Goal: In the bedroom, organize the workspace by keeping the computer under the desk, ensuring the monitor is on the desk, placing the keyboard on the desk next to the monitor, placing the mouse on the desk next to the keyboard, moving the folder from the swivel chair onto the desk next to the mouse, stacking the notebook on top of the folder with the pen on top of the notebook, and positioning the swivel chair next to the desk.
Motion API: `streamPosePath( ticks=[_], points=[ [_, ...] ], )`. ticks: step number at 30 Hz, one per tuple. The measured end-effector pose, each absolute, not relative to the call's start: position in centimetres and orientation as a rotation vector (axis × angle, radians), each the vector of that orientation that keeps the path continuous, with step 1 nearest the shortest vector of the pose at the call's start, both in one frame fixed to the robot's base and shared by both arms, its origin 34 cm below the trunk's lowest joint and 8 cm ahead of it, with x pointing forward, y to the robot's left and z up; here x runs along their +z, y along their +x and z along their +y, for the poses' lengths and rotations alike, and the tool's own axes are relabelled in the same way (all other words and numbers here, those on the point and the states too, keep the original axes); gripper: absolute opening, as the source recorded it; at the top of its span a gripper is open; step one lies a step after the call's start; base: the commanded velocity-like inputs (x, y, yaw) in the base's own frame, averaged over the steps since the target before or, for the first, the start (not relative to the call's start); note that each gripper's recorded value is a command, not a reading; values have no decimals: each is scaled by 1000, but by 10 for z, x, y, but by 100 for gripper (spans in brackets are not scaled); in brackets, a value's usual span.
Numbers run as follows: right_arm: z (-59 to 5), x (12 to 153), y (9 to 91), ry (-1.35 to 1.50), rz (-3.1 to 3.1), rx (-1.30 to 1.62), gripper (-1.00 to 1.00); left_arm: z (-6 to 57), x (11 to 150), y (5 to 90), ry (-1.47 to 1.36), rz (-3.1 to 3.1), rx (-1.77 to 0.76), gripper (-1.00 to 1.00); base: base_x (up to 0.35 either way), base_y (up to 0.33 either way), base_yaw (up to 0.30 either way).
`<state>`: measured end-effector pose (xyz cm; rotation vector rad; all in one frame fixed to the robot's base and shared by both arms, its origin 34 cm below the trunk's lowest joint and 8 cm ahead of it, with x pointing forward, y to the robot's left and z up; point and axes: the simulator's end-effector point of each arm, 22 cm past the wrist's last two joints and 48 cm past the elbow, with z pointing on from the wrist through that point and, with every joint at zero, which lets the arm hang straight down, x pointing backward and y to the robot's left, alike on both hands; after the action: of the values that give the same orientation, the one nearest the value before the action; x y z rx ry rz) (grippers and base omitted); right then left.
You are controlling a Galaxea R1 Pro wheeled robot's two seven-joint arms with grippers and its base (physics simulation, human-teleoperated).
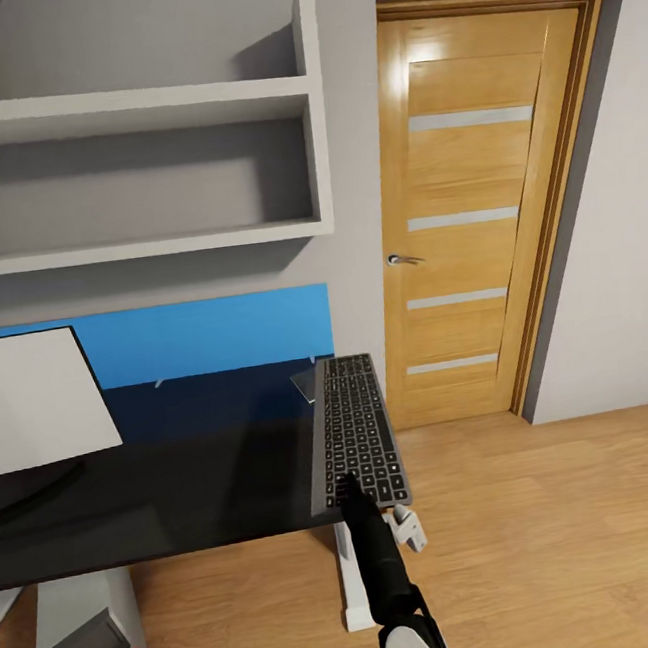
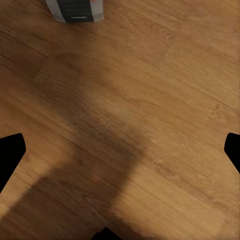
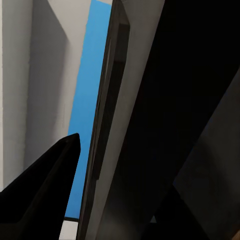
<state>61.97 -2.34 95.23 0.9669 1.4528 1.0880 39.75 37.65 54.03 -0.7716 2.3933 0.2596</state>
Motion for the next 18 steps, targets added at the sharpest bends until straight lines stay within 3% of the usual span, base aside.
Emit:
streamPosePath(
  ticks=[13,18],
  points=[
    [-24,953,620,967,1452,1089,-100,376,540,398,-771,2394,259,100,-1,-7,0],
    [-24,953,620,968,1452,1089,-100,376,540,398,-771,2394,259,100,-94,-183,0]
  ],
)
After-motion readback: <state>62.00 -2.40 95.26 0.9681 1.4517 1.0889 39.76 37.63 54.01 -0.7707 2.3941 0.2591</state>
